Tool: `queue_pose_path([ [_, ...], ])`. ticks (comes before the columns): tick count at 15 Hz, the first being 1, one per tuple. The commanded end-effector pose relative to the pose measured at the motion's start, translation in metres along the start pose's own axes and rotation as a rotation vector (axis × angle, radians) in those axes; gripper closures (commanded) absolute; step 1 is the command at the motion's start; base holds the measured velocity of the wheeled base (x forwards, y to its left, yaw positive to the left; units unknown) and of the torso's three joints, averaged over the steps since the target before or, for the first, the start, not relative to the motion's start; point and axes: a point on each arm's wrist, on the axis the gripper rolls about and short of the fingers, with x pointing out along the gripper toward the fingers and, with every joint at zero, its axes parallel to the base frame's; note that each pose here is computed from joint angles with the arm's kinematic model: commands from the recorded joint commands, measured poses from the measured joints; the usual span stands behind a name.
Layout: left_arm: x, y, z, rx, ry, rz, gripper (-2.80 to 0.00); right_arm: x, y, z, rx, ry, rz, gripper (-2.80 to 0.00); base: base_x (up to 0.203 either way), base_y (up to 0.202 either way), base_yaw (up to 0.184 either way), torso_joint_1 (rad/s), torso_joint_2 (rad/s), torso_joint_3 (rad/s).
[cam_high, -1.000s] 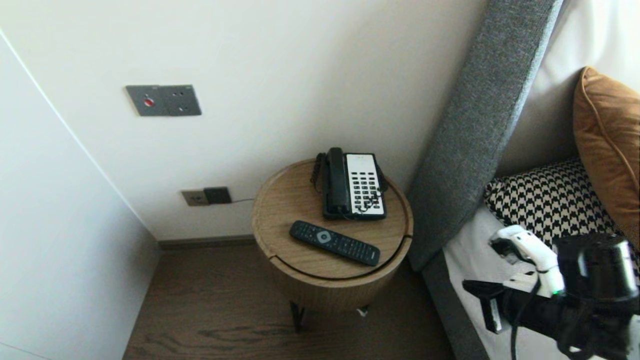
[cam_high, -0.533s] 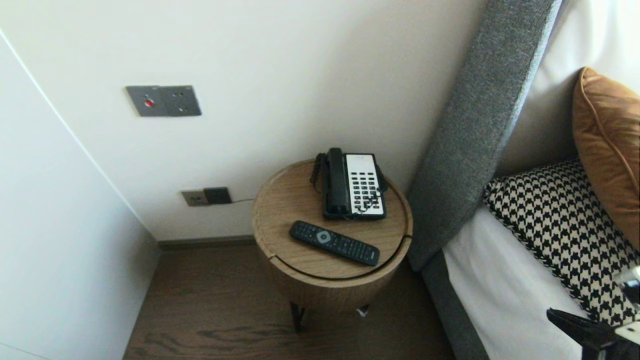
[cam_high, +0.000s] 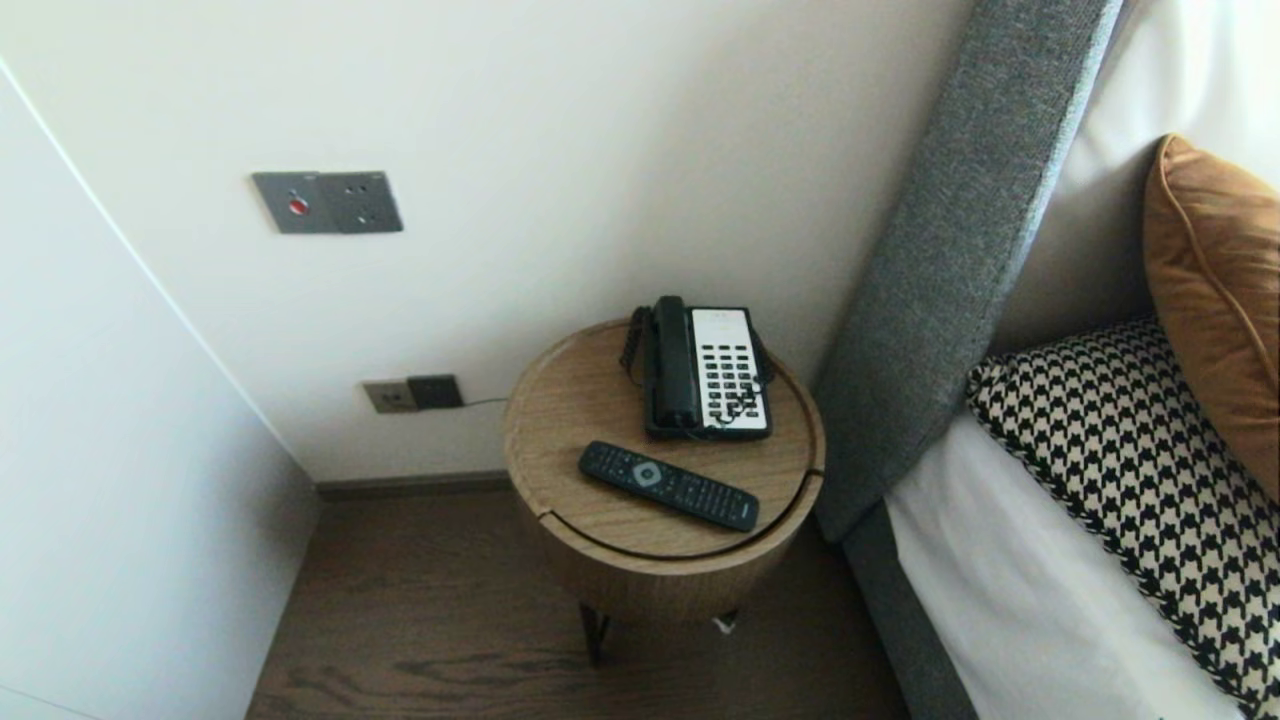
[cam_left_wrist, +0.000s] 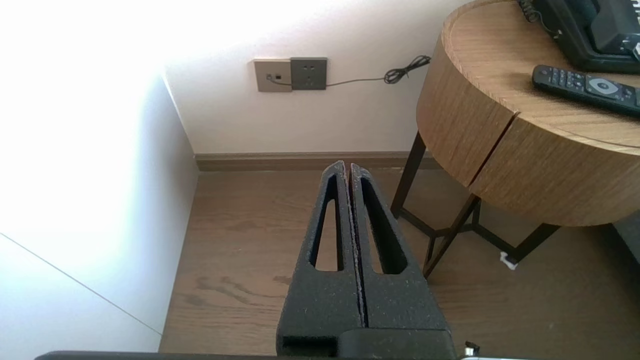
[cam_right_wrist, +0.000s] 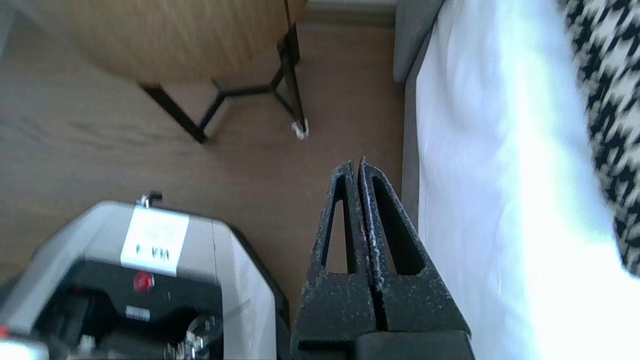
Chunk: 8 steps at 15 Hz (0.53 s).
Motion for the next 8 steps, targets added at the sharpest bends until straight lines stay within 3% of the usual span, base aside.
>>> queue_pose_path([
  [1,0.000,0.000,0.000,0.000,-0.001,0.000,0.00,-0.011,0.003,-0.010,-0.018,-0.046,0.001,0.00,0.000,0.000,0.000,0.000,0.00,0.000],
  [8,0.000,0.000,0.000,0.000,-0.002,0.000,0.00,-0.023,0.006,-0.015,-0.020,-0.117,-0.024,0.00,0.000,0.000,0.000,0.000,0.00,0.000],
])
